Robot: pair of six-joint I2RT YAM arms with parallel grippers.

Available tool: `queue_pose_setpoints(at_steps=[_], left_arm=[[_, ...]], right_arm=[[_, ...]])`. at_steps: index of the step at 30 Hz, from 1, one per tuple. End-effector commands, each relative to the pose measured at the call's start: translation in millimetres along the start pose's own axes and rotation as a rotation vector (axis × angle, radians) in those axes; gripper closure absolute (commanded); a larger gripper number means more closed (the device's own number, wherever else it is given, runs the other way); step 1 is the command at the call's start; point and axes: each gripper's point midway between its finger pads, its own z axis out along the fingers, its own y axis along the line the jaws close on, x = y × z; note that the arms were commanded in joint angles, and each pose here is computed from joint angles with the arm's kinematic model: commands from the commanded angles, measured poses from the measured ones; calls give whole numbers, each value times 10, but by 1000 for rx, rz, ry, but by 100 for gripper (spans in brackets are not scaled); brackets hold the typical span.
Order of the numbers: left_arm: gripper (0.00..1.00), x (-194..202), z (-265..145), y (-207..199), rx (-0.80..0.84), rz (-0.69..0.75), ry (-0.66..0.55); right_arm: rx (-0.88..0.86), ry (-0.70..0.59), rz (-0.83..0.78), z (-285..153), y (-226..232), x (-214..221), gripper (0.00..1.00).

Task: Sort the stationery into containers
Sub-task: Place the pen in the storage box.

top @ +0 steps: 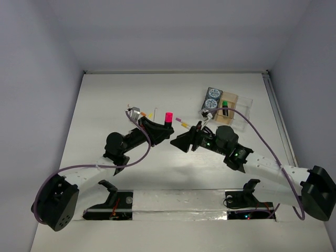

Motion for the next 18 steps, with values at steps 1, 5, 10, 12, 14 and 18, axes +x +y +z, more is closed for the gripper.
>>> queue_pose_setpoints(at_steps=[1,5,10,12,14,18], left_arm=[[100,-119,-17,-125,57,44,-51],[100,-82,-39,-100,46,49,-42],[100,0,-56,-69,49,49,-19],[100,51,-63,-55,54,32,-6],[100,63,-70,-89,76,20,-8],[100,88,-92,-123,99,13,-7]], right_arm=[[-95,-40,-128,-9,360,-288,27],[-106,-83,-250,-124,517,-504,24],[-73,-123,-326,-174,546,-697,18],[-84,-123,-350,-111,568,-755,17],[-104,-114,-357,-41,607,-774,17],[-175,-93,-363,130,744,-813,18]])
